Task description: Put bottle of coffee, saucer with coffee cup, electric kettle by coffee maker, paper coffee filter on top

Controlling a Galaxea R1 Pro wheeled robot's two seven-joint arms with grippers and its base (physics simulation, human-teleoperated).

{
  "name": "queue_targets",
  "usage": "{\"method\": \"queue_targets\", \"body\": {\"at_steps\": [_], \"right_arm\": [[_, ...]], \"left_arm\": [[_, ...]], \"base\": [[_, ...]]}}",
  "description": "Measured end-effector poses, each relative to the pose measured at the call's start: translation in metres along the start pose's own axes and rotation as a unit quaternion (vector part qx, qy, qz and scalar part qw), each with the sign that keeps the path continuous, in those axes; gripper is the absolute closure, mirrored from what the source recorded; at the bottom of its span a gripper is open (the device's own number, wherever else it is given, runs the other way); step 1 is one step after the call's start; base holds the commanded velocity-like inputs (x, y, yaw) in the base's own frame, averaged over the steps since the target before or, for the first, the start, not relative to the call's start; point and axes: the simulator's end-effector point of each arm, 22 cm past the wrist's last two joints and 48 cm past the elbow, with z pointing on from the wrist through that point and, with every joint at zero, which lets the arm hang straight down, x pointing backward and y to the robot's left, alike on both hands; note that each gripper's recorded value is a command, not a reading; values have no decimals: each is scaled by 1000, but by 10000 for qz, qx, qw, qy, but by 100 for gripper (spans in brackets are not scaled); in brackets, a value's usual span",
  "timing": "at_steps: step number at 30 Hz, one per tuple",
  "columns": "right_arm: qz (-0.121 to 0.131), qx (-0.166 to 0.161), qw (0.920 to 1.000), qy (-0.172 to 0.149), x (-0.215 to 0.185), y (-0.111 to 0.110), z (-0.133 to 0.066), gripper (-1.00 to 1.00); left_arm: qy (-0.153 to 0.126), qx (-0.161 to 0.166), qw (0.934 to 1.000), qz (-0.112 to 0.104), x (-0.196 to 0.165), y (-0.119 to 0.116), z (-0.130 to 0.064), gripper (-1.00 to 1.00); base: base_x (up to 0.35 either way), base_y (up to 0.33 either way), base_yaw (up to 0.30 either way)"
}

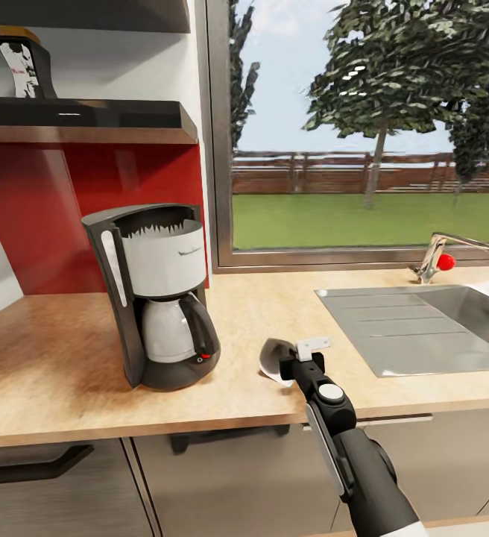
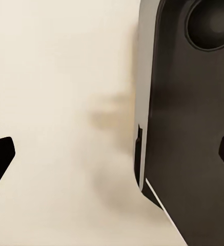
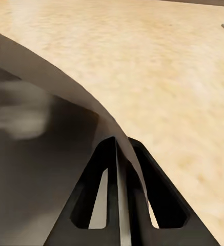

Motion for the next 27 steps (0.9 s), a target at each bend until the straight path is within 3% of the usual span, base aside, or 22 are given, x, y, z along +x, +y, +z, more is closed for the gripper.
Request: {"method": "queue_targets", "body": {"at_steps": [27], "right_arm": [[11, 14, 10000, -18, -2, -1, 0, 100]], "left_arm": [[4, -15, 10000, 0, 1, 2, 0, -100]], "base": [[0, 0, 0]]}}
